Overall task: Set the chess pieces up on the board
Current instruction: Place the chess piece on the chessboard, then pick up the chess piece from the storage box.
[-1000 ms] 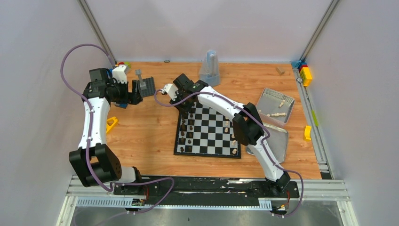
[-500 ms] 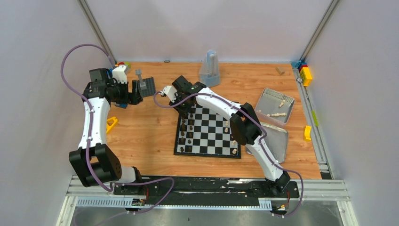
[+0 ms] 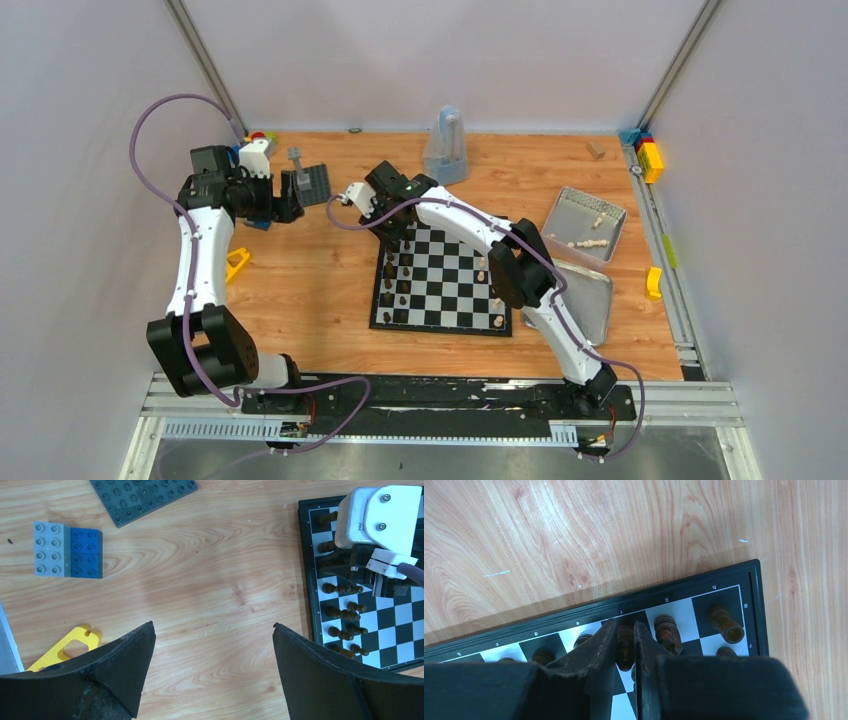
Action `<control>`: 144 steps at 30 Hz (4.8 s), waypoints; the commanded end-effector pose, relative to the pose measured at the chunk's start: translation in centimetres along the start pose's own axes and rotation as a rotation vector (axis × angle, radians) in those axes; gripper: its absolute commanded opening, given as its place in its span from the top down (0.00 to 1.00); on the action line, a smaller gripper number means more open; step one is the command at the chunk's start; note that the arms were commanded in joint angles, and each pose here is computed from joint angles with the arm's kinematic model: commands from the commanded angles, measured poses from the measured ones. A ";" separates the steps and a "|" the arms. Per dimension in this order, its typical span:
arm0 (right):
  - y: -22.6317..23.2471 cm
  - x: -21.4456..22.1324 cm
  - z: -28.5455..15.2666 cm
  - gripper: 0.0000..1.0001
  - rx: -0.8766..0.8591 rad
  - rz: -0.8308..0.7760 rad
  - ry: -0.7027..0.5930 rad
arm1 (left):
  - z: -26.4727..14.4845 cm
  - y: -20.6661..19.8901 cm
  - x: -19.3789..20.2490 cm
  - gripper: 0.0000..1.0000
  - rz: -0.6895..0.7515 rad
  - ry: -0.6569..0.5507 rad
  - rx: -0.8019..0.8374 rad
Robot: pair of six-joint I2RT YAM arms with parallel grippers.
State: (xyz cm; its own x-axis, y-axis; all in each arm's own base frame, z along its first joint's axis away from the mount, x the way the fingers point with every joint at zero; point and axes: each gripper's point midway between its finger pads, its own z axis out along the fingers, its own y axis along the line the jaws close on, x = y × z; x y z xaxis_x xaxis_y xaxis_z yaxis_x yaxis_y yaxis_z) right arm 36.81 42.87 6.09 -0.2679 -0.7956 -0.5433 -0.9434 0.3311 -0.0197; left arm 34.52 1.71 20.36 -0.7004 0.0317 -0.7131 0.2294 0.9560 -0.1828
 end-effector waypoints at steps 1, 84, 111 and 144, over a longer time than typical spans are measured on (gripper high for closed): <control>-0.1 -1.1 -0.7 0.81 0.018 -0.024 -0.022 | -0.5 -0.2 -0.7 0.05 0.005 -0.036 0.010; -15.8 30.3 -22.2 0.56 0.309 0.958 -0.150 | 0.4 -8.0 -2.3 0.00 0.151 -0.134 0.290; -16.3 30.1 -21.4 0.84 0.271 0.974 -0.152 | 0.4 -7.7 -2.1 0.00 0.157 -0.129 0.270; -16.0 30.1 -22.5 0.95 0.286 1.023 -0.116 | -0.1 -7.7 -2.2 0.00 0.175 -0.141 0.254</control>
State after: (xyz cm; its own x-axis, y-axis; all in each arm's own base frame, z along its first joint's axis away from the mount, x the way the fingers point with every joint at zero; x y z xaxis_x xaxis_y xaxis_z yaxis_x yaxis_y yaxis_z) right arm 38.00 2.36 6.54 -0.8983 -0.0282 -0.4385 -0.1861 0.9284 0.3216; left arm 34.29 -5.47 22.16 -0.5886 0.1128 -0.8005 0.4859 0.8408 -0.2388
